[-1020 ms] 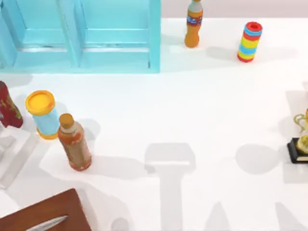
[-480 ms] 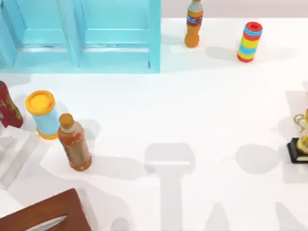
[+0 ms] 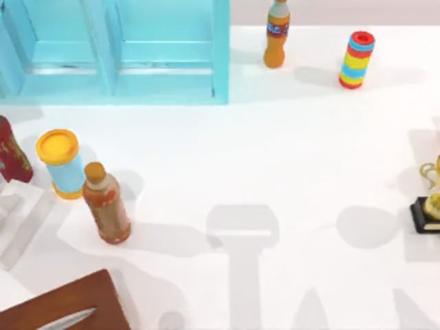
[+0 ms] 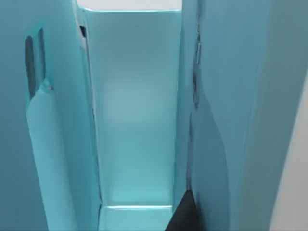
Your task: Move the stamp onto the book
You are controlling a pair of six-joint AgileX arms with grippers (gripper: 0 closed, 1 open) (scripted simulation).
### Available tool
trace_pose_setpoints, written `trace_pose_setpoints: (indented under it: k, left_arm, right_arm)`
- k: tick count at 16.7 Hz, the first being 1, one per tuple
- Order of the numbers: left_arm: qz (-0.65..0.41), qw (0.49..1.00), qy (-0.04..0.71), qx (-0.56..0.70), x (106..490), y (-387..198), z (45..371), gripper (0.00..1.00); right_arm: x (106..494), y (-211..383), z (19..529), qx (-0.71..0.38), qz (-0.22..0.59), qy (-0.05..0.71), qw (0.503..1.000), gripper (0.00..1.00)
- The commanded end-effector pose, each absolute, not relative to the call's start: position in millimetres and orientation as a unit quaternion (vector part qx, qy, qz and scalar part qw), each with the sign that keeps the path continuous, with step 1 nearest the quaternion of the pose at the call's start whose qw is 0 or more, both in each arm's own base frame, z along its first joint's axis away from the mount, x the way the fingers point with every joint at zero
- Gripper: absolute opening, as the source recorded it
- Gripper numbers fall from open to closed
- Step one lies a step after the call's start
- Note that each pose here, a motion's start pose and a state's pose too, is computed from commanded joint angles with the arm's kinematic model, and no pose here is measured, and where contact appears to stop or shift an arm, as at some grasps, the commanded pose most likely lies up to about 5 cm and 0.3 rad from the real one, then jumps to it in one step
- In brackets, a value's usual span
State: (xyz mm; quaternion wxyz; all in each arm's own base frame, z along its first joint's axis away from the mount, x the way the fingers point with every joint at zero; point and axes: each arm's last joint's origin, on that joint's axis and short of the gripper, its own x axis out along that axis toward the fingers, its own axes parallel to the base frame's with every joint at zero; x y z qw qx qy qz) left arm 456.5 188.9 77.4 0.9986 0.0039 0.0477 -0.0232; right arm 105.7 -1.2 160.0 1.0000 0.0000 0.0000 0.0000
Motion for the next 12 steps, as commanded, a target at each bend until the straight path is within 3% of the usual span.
trace_pose_setpoints:
  k: [2, 12]
  left_arm:
    - [-0.023, 0.999, 0.048, 0.004, 456.5, 188.9, 77.4, 0.0]
    - [-0.023, 0.999, 0.048, 0.004, 454.1, 190.9, 80.5, 0.0]
  right_arm:
    - [105.7, -1.2, 160.0, 0.0, 0.0, 0.0, 1.0, 1.0]
    - [105.7, -1.2, 160.0, 0.0, 0.0, 0.0, 1.0, 1.0]
